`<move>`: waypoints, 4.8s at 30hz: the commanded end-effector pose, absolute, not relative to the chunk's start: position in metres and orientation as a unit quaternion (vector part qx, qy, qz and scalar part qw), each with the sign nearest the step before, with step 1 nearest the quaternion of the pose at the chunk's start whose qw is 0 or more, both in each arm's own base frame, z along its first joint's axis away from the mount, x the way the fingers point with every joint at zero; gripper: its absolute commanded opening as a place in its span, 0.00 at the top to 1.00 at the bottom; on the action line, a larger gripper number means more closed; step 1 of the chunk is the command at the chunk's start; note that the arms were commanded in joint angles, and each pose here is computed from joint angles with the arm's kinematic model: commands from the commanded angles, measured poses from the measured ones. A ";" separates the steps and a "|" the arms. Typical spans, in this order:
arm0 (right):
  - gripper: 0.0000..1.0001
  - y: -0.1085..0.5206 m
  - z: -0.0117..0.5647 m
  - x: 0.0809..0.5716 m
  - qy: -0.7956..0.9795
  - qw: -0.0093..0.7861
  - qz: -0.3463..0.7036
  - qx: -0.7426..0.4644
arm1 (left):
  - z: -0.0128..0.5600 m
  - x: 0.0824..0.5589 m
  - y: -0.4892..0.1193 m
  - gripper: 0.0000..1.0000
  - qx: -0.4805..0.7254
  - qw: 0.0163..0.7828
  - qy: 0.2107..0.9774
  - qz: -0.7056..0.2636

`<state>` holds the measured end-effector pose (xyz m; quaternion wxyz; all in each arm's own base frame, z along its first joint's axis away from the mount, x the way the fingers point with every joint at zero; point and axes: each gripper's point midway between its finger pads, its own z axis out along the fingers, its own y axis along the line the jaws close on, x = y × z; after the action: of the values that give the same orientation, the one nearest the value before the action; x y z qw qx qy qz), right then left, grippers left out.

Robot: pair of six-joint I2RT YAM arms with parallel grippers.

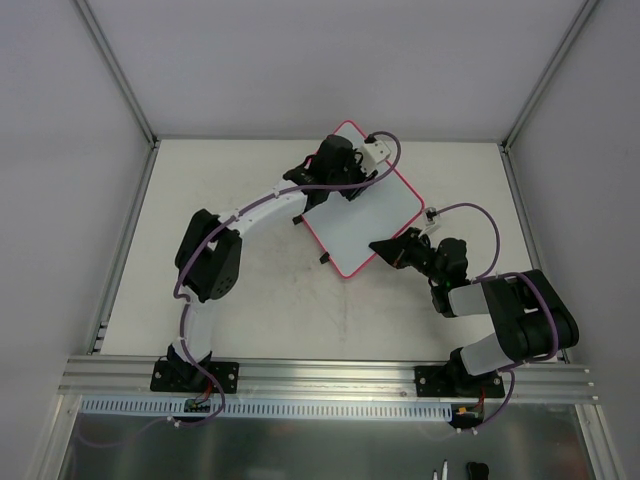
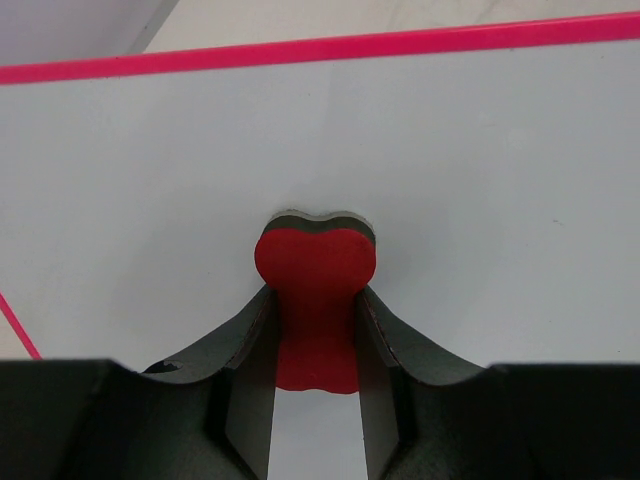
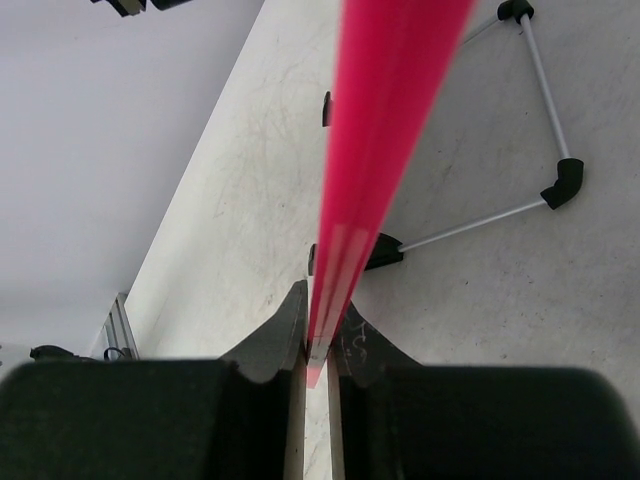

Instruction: Erase the whiteboard

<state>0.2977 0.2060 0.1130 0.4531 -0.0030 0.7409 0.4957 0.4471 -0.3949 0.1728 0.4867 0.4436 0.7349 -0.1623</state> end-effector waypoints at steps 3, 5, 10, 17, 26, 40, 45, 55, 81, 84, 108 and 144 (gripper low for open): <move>1.00 0.231 0.190 0.284 0.616 0.555 0.536 -0.157 | 0.147 0.439 -0.381 0.79 0.425 0.451 0.770 -0.151; 1.00 0.231 0.189 0.284 0.617 0.554 0.536 -0.157 | 0.151 0.443 -0.368 0.80 0.398 0.450 0.783 -0.160; 1.00 0.232 0.191 0.283 0.615 0.553 0.539 -0.158 | 0.163 0.453 -0.336 0.79 0.347 0.459 0.802 -0.162; 1.00 0.232 0.190 0.285 0.617 0.551 0.540 -0.157 | 0.184 0.446 -0.271 0.78 0.214 0.463 0.842 -0.176; 1.00 0.235 0.187 0.287 0.620 0.548 0.540 -0.157 | 0.155 0.397 -0.184 0.74 0.095 0.421 0.888 -0.159; 1.00 0.235 0.182 0.290 0.624 0.547 0.535 -0.158 | 0.065 0.337 -0.063 0.74 -0.085 0.305 0.948 -0.031; 1.00 0.235 0.181 0.291 0.626 0.547 0.534 -0.156 | 0.042 0.333 -0.030 0.72 -0.129 0.273 0.953 0.016; 1.00 0.235 0.180 0.291 0.626 0.545 0.535 -0.157 | 0.025 0.330 -0.018 0.60 -0.159 0.243 0.957 0.014; 0.76 0.232 0.176 0.293 0.630 0.552 0.525 -0.148 | 0.081 0.323 -0.012 0.37 -0.190 0.369 0.910 -0.004; 0.75 0.231 0.175 0.293 0.632 0.553 0.523 -0.145 | 0.079 0.324 -0.013 0.37 -0.188 0.366 0.911 -0.008; 0.23 0.210 0.151 0.302 0.663 0.566 0.484 -0.083 | 0.076 0.325 -0.017 0.36 -0.184 0.362 0.913 -0.015; 0.01 0.121 0.167 0.258 0.704 0.621 0.344 -0.001 | 0.137 0.300 -0.016 0.01 -0.220 0.509 0.830 -0.061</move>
<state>0.2519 0.1396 0.1876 0.6359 -0.0228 0.6507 0.4144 0.3013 -0.0183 0.1168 0.4636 -0.2081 0.8596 -0.0538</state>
